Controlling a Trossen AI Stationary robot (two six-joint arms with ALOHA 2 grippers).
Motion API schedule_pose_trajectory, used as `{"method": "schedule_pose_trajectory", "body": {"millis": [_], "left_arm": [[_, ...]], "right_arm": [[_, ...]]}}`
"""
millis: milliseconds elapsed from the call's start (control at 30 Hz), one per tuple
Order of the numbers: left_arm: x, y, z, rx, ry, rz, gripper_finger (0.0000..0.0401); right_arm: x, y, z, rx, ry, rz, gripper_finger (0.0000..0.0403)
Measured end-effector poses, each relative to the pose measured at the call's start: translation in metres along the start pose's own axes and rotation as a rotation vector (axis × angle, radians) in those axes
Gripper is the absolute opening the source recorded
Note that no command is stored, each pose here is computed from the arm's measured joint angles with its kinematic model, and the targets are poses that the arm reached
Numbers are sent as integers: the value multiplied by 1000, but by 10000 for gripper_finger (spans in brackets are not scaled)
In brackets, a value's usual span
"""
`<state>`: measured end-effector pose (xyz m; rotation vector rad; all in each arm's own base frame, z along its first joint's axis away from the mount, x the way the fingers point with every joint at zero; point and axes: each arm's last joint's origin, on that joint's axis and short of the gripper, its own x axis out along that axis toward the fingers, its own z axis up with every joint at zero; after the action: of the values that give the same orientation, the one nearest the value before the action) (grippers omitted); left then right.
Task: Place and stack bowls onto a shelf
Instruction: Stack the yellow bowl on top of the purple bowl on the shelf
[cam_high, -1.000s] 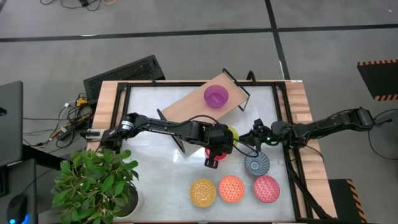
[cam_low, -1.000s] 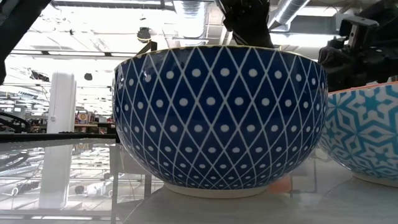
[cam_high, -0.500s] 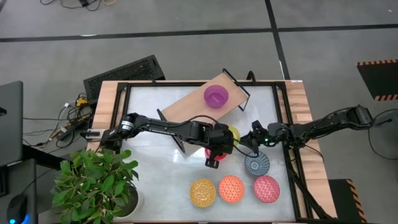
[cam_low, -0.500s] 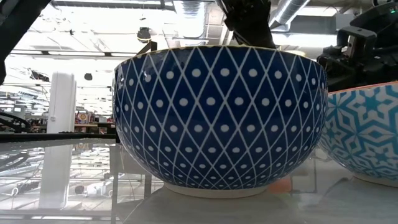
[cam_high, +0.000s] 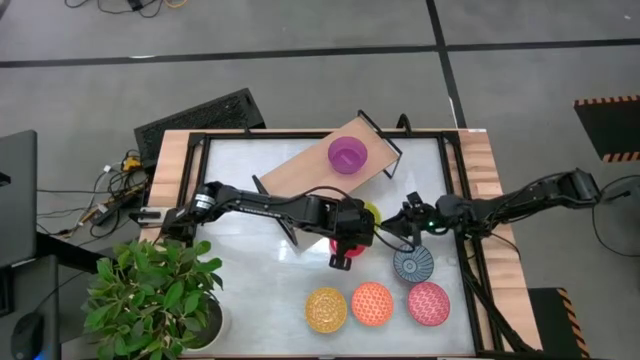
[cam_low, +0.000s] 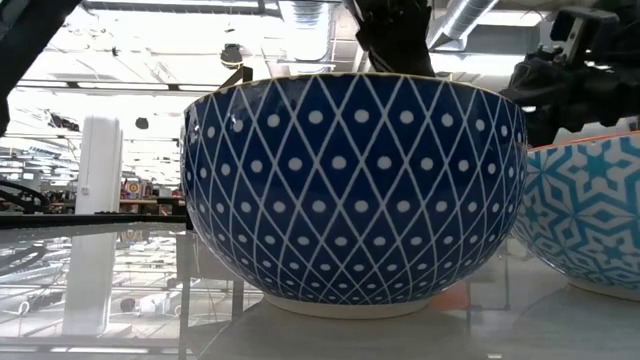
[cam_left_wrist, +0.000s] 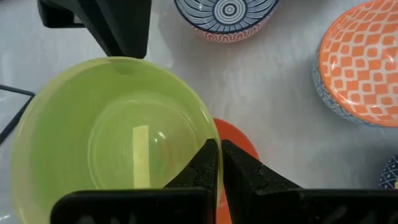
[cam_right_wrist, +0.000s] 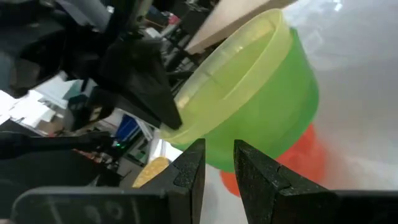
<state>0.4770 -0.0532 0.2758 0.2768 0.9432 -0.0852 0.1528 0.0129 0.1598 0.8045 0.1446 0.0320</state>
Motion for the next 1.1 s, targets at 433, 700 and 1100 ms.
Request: {"method": "schedule_pose_trajectory", "body": {"millis": [433, 700, 1100], "left_arm": [[0, 1, 0, -17, -3, 8, 0], [0, 2, 0, -37, 0, 16, 0], [0, 1, 4, -23, -42, 5, 0]], "right_arm": [[10, 16, 6, -48, 62, 71, 88], [13, 29, 10, -100, 73, 111, 86], [12, 16, 2, -116, 126, -55, 86]]}}
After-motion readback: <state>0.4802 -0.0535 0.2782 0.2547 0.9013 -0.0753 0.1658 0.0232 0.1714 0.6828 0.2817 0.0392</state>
